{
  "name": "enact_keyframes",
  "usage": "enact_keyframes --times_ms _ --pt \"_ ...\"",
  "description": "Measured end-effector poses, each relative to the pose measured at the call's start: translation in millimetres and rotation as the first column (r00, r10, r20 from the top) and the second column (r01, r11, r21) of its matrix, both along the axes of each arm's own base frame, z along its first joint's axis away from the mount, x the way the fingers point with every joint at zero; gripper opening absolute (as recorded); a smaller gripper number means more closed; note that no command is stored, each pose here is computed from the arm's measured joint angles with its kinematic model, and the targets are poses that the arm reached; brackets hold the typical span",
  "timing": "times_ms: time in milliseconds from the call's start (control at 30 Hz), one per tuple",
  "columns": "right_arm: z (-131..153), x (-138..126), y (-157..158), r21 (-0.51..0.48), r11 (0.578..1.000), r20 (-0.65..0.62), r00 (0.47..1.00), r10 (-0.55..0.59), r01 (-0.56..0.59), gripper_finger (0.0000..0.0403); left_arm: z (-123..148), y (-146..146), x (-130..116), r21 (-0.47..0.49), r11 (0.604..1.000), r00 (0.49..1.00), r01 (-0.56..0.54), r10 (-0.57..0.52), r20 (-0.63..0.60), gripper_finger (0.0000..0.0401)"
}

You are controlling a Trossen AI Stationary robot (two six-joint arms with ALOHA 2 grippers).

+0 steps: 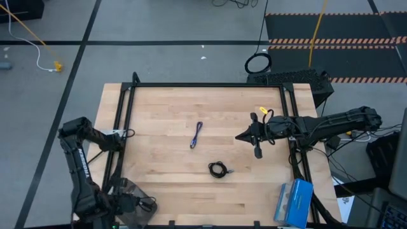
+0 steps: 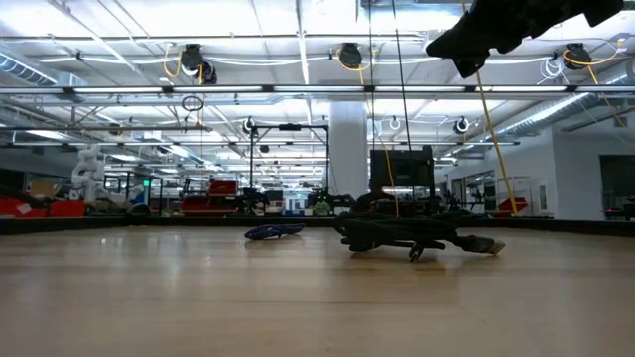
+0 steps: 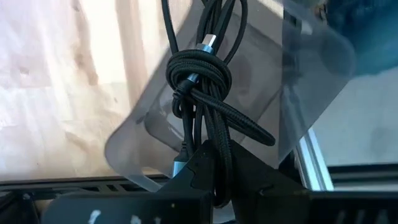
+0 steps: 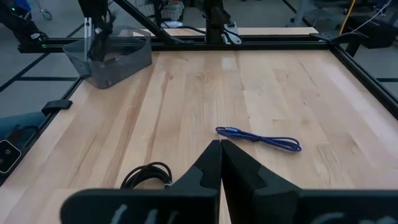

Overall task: Pick and place USB-C Cables
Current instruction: Put the bottom black charger cable into the black bin

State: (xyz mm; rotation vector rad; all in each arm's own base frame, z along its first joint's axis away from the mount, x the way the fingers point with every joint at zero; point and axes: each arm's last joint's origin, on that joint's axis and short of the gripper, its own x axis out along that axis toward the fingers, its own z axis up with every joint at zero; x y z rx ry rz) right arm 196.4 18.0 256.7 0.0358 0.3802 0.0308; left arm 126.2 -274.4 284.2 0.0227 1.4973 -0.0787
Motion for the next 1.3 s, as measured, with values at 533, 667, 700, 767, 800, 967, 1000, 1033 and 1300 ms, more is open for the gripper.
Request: enact_keyframes --times_ms 533,667,700,767,800,967,1000,1033,1300 --pt "0 0 0 0.0 1.0 0.002 1.0 0.0 0.0 0.0 -46 0 0 -0.087 0.996 0.994 0.018 -0.027 -0.109 0.0026" --pt "0 0 0 0.0 1.0 0.001 1.0 0.0 0.0 0.0 -56 3 -2 -0.07 0.998 0.993 0.004 -0.013 -0.118 0.0027" --pt "0 0 0 0.0 1.0 0.001 1.0 0.0 0.0 0.0 -58 4 -2 -0.066 0.998 0.993 -0.002 -0.006 -0.121 0.0029" --pt "0 0 0 0.0 1.0 0.001 1.0 0.001 -0.001 0.0 -62 5 -2 -0.066 0.998 0.993 -0.006 -0.003 -0.121 0.0035" --pt "0 0 0 0.0 1.0 0.001 1.0 0.0 0.0 0.0 -64 5 -2 -0.067 0.998 0.993 -0.007 -0.001 -0.121 0.004" --pt "0 0 0 0.0 1.0 0.002 1.0 0.0 0.0 0.0 -71 8 -4 -0.051 0.998 0.99 -0.043 0.035 -0.136 0.0075" --pt "0 0 0 0.0 1.0 0.001 1.0 0.001 -0.001 0.0 -72 8 -4 -0.05 0.998 0.988 -0.048 0.04 -0.148 0.0081" --pt "0 0 0 0.0 1.0 0.001 1.0 0.0 0.0 0.0 -73 9 -5 -0.05 0.997 0.986 -0.051 0.043 -0.16 0.0087" --pt "2 1 0 0.002 1.0 0.021 1.0 0.001 -0.001 0.0 -74 12 0 -0.08 0.99 0.96 -0.116 0.091 -0.266 0.0121"
